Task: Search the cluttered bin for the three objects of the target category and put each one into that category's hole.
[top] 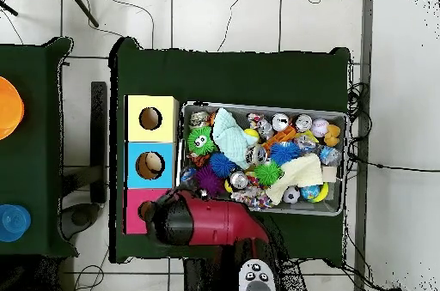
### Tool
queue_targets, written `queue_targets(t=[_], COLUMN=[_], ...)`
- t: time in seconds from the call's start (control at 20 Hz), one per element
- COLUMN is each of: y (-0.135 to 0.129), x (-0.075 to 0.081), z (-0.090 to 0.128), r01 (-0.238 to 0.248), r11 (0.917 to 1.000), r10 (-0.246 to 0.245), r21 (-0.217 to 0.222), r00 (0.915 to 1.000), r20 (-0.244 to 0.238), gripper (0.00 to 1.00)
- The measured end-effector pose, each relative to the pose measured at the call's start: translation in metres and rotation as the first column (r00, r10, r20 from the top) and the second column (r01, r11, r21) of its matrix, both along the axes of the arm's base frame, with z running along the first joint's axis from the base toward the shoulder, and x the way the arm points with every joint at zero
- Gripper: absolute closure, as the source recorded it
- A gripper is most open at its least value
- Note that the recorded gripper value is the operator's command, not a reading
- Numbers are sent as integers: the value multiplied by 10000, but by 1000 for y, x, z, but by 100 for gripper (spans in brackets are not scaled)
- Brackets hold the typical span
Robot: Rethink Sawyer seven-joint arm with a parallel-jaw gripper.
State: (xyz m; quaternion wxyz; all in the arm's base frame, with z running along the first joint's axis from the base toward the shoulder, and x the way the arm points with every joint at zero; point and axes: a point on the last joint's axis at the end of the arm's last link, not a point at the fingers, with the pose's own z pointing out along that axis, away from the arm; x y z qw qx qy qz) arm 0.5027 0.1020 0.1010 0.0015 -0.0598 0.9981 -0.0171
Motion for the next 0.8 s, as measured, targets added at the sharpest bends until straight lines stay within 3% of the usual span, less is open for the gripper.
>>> queue_targets(t=[0.45, 0.8], y=[-2, -4], x=[25, 34], z=[-6, -16], r01=[-18, 3], r11=[10000, 10000], r10=[19, -2], r21=[-38, -39], r00=[9996, 9997], r20=[289, 263], gripper=[0, 0])
